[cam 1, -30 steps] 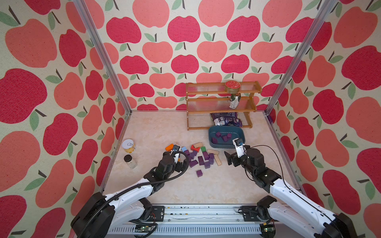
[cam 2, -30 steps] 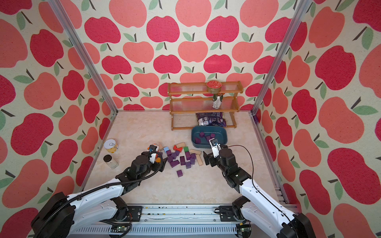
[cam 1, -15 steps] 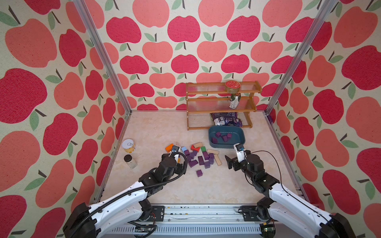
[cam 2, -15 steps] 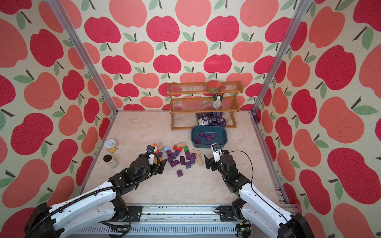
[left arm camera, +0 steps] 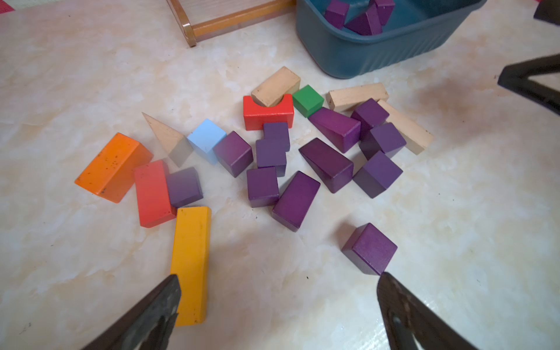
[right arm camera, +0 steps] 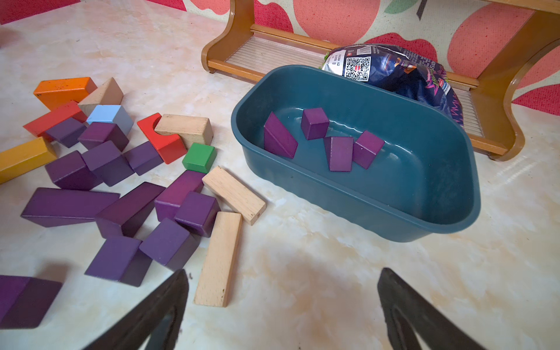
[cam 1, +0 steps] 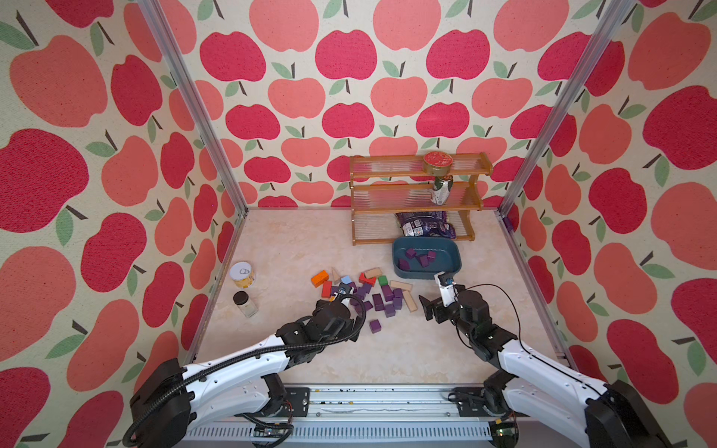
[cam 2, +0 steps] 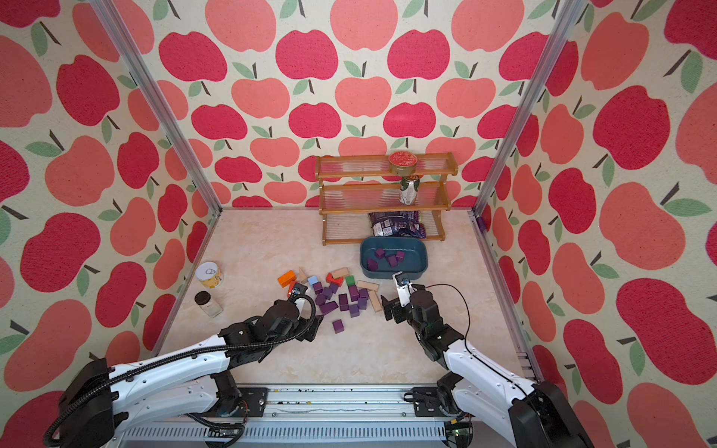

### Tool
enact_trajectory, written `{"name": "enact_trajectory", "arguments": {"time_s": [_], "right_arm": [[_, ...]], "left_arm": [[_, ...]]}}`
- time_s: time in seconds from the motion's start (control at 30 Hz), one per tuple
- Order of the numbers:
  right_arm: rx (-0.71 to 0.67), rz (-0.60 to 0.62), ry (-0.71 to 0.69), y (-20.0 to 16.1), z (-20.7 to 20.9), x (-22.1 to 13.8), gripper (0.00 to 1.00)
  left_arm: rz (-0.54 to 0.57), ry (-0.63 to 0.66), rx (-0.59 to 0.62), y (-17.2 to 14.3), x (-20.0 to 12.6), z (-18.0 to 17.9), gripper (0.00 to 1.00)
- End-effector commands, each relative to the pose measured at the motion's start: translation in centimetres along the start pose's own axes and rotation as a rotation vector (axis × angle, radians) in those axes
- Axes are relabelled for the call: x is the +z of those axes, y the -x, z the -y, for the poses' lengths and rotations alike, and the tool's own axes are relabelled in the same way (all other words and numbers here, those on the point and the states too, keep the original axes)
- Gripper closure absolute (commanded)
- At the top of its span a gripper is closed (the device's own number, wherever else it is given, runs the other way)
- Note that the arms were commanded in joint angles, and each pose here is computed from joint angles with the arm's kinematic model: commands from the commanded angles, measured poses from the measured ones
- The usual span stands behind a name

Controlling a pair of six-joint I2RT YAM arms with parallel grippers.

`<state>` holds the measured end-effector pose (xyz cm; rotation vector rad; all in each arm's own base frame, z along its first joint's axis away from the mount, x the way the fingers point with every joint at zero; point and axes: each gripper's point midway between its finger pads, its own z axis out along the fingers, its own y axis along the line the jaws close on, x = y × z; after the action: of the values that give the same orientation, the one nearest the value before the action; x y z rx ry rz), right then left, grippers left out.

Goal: Pick purple bricks into the storage bin
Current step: Pick up the building block from the center of the board.

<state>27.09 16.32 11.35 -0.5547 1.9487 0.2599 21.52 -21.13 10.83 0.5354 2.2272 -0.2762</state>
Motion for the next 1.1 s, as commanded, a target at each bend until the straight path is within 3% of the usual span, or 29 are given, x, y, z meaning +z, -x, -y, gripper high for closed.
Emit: {"name": "enact_trajectory", "arguments": {"time_s": [0.0,0.47,0.77,0.83,1.07], "right_arm": [[0.033,0.03,0.006,0.7,0.1,0.1,0.01],[0.03,0.059,0.205,1.3,-3.2,0.1,0.01],[0.034,0.049,0.163,1.1,-2.5,0.2,0.01],[0.035,0.05,0.164,1.1,-2.5,0.2,0.01],[0.046,0.045,0.157,1.1,-2.3,0.3,0.01]], "left_arm": [[-0.025,-0.03,0.023,0.3,-0.1,1.4,0.01],[-0.142,-0.18,0.151,-2.5,4.1,5.9,0.05],[-0.151,-0.223,0.172,-2.5,5.5,7.5,0.18],[-0.153,-0.229,0.176,-2.5,5.6,7.7,0.25],[-0.169,-0.189,0.187,-2.4,6.8,7.6,0.3]]}}
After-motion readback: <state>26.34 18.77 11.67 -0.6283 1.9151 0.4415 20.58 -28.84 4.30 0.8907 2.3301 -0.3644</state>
